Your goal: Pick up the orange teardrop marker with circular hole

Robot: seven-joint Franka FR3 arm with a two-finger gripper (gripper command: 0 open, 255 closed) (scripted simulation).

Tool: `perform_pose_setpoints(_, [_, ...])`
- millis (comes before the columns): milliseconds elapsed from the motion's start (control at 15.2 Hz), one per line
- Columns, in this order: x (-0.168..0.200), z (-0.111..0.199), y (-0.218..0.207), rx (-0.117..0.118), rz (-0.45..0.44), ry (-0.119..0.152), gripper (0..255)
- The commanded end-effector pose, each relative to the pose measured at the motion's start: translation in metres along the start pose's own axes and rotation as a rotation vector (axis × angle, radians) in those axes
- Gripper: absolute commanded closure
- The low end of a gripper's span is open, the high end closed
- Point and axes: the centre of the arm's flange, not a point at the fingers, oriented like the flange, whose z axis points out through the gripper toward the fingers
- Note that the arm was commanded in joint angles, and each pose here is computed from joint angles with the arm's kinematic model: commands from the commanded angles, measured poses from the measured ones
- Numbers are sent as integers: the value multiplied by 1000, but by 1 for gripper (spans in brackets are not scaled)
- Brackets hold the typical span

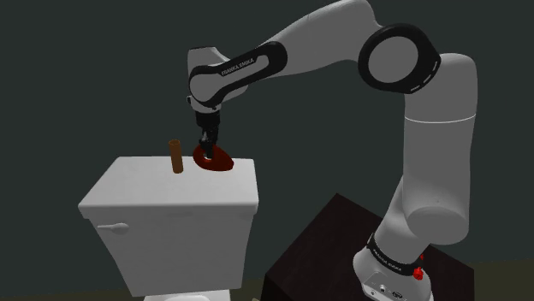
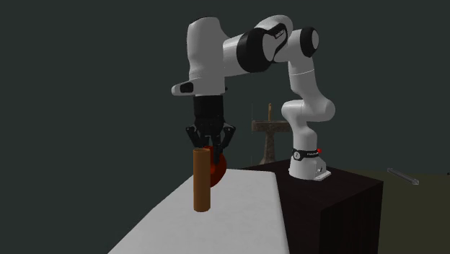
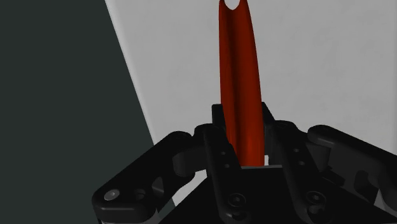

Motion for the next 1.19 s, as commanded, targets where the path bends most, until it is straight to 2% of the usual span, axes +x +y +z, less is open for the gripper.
perform_pose_setpoints(0, [0, 0, 0, 0, 0, 0, 255])
perform_pose_setpoints(990, [-4, -79, -2, 0, 0, 0, 255])
perform_pose_setpoints(1122, [-4, -80, -2, 0, 0, 0, 255])
